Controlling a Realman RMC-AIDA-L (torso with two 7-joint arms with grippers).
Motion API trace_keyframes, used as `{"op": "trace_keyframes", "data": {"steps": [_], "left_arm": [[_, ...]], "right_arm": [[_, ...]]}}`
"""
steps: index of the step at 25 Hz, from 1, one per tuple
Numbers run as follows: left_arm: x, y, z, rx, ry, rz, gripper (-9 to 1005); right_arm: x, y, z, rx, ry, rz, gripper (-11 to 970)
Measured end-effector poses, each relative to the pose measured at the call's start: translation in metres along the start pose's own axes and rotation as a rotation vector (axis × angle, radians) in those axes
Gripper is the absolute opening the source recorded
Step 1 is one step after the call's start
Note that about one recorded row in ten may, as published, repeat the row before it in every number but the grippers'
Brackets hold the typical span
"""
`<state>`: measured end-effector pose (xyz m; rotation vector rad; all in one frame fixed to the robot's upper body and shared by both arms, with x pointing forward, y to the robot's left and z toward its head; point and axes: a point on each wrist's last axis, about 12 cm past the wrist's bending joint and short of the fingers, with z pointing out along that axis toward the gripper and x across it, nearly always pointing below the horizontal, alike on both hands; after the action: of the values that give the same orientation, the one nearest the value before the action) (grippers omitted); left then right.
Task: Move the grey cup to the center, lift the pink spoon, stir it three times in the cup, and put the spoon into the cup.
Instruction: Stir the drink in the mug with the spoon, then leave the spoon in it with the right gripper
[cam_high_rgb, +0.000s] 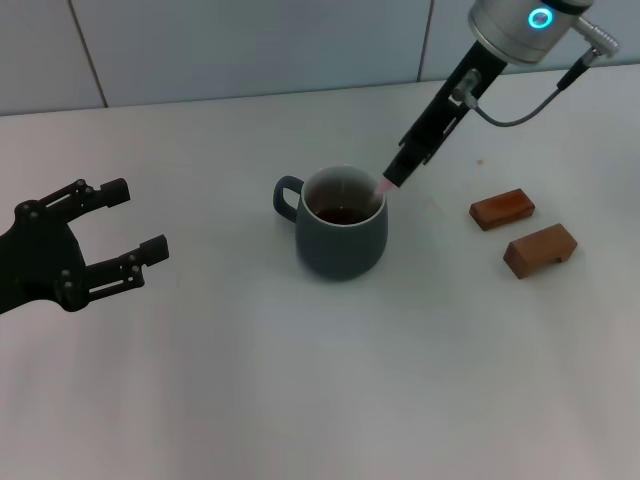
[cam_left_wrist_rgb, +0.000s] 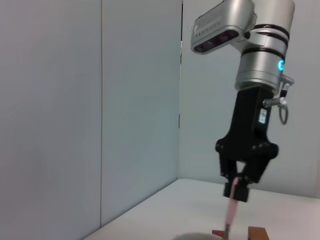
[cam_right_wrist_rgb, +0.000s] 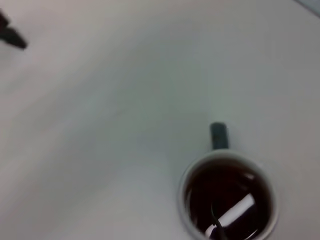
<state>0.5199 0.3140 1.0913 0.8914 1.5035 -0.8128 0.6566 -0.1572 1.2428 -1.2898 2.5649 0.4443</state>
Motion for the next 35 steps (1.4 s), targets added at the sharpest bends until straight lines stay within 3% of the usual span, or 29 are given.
{"op": "trace_keyframes", "data": {"steps": [5,15,22,28,35], "left_arm": [[0.0,-0.001,-0.001,-0.002,-0.004,-0.003,837],[0.002,-0.003,-0.003,-0.006,-0.008,-0.008,837],[0.002,-0.003,-0.004,-0.005,-0.008,-0.008,837],[0.003,-0.004,-0.003,-0.003,-0.011,-0.005,837],[0.003,-0.006,-0.001,-0.001,-0.015,-0.009,837]], "right_arm": [[-0.005,0.006,-0.002,-0.013,-0.011,-0.028,108],[-0.006,-0.002,-0.003,0.079,0.011,-0.004,109],[-0.009,0.009,-0.006,0.012,0.018,-0.038,109],[-0.013,0.004,-0.007,0.052,-0.022,-0.023,108],[-0.008,0.003,-0.01,0.075,0.052,-0.001,122]]}}
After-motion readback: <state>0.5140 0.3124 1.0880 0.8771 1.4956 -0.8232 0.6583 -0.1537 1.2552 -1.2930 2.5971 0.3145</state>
